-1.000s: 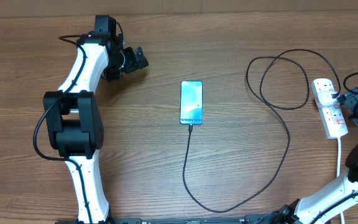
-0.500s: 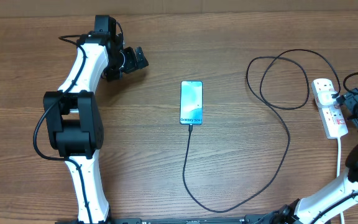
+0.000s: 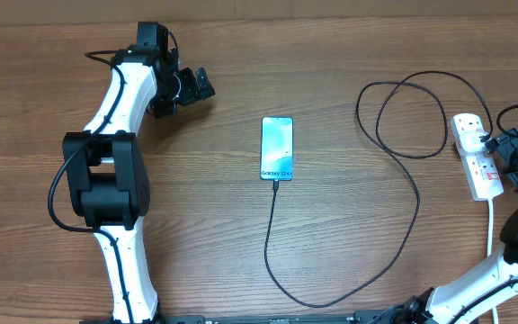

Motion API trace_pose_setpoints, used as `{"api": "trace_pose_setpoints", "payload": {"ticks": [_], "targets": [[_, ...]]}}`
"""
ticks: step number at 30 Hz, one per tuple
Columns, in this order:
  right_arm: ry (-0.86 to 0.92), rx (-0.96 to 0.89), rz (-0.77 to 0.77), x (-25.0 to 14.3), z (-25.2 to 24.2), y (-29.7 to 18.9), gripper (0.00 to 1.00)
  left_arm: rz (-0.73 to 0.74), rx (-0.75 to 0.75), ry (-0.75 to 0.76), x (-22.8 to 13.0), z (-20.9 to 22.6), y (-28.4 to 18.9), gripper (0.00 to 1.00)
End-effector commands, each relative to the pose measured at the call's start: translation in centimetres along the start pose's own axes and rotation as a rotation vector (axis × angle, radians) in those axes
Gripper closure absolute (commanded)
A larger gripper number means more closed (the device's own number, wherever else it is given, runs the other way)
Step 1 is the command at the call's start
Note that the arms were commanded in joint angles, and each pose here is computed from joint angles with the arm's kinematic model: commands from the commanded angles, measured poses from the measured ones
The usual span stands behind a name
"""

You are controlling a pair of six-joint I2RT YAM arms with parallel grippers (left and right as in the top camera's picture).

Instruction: Plug charger to phone and switch on socket

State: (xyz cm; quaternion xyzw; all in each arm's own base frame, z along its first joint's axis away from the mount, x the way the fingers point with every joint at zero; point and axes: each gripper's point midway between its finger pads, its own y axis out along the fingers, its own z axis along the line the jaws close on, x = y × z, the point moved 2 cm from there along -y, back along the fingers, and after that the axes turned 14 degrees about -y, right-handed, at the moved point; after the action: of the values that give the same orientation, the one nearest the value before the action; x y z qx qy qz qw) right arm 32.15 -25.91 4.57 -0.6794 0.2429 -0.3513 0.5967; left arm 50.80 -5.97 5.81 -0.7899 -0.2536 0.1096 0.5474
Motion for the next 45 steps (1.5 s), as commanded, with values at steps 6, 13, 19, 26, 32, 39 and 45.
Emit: {"api": "trace_pose_setpoints", "payload": {"ticks": [6, 13, 19, 26, 32, 39, 45], "targets": [[-0.003, 0.03, 0.055, -1.4, 0.3, 0.4, 0.0, -0.023, -0.007, 0.018, 0.1, -0.8, -1.1, 0.0], [-0.005, 0.045, 0.07, -1.9, 0.5, 0.8, 0.0, -0.022, -0.007, 0.018, 0.1, -0.8, -1.0, 0.0], [-0.031, 0.085, 0.078, -2.1, 1.0, 0.7, 0.0, -0.023, -0.007, 0.018, 0.1, -0.8, -1.0, 0.01], [-0.054, 0.113, 0.095, -2.5, 1.4, 0.7, 0.0, -0.023, -0.007, 0.018, 0.1, -0.8, -1.1, 0.0], [-0.054, 0.11, 0.113, -2.9, 1.3, 0.7, 0.0, -0.023, -0.007, 0.018, 0.1, -0.8, -1.1, 0.0], [-0.054, 0.105, 0.121, -3.1, 1.2, 0.7, 0.0, -0.023, -0.007, 0.019, 0.1, -0.8, -1.1, 0.0], [-0.02, 0.066, 0.106, -2.7, 0.5, 0.5, 0.0, -0.023, -0.007, 0.019, 0.1, -0.8, -1.1, 0.0]]}}
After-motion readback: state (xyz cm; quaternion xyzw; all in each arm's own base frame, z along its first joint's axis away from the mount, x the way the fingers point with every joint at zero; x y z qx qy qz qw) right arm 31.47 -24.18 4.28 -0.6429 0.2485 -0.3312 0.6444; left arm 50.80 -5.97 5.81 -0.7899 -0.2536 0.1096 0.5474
